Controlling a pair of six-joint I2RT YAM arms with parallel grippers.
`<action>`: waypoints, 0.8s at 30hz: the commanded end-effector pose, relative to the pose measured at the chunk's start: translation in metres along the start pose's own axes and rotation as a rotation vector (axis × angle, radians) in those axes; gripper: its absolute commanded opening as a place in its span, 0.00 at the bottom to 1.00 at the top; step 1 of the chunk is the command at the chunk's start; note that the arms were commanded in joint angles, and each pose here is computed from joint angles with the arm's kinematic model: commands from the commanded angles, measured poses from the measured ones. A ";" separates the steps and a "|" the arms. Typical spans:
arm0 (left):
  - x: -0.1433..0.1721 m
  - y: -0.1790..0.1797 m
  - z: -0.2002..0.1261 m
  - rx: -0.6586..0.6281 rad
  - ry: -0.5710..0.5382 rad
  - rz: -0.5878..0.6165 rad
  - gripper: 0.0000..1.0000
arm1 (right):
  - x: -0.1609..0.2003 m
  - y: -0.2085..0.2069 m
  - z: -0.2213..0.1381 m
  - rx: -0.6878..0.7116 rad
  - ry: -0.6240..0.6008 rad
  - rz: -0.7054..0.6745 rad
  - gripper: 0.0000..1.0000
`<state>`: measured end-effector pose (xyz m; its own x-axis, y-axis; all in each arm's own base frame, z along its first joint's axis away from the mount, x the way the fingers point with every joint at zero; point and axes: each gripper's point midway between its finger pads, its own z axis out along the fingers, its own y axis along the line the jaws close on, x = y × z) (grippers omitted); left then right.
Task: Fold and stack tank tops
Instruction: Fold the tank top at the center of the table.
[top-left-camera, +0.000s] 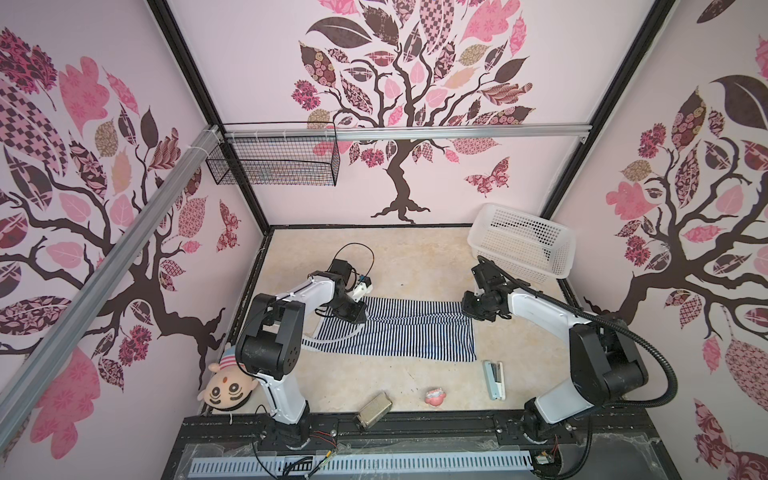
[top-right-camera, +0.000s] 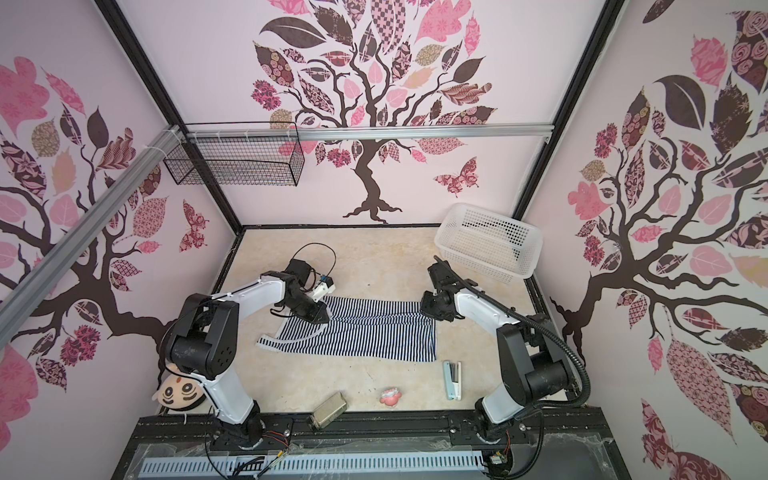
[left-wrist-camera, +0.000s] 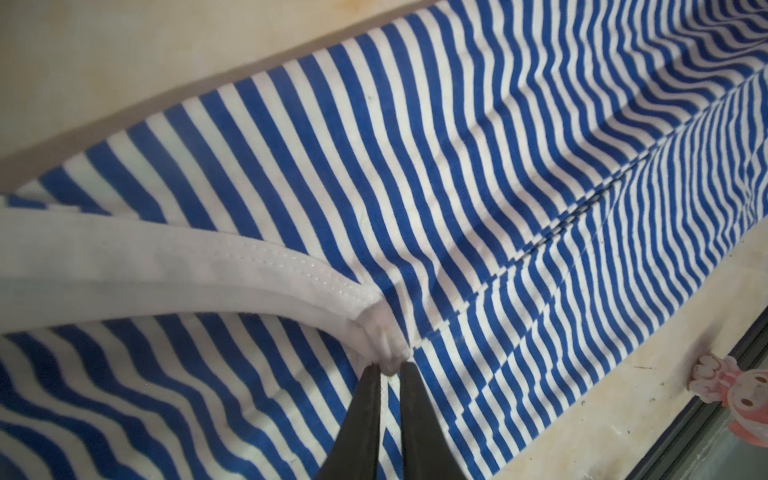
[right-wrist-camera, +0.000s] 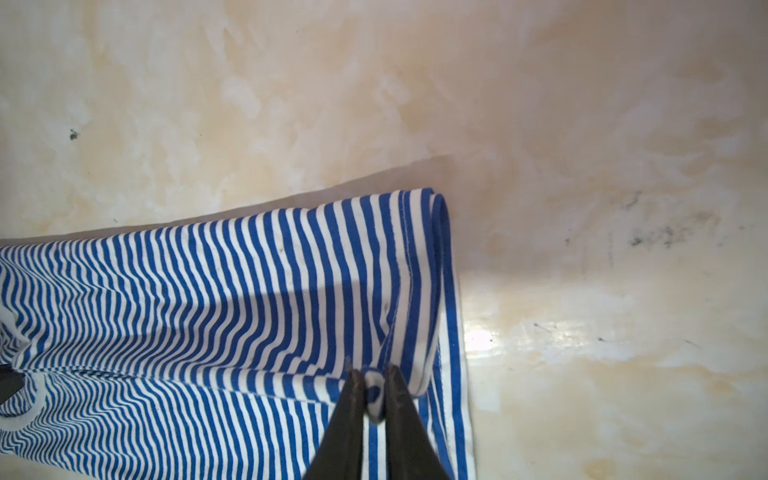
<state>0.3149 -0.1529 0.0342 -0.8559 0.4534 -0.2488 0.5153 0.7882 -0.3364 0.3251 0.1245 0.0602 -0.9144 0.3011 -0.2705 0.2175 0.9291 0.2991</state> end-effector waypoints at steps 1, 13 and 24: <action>0.002 -0.003 -0.003 -0.003 -0.004 0.024 0.16 | 0.010 -0.008 0.004 0.026 0.030 0.003 0.23; -0.005 -0.008 -0.040 -0.064 -0.079 0.075 0.24 | 0.010 0.004 -0.012 -0.027 0.007 0.003 0.36; -0.041 0.091 -0.101 -0.179 -0.231 -0.113 0.39 | 0.028 0.027 0.010 -0.052 0.060 -0.019 0.36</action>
<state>0.3768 -0.0756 0.1051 -0.8520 0.3059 -0.4248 0.4209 0.8828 -0.2084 0.3068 0.1571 0.0592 -0.9358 0.2527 -0.2458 0.1621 0.9277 0.3364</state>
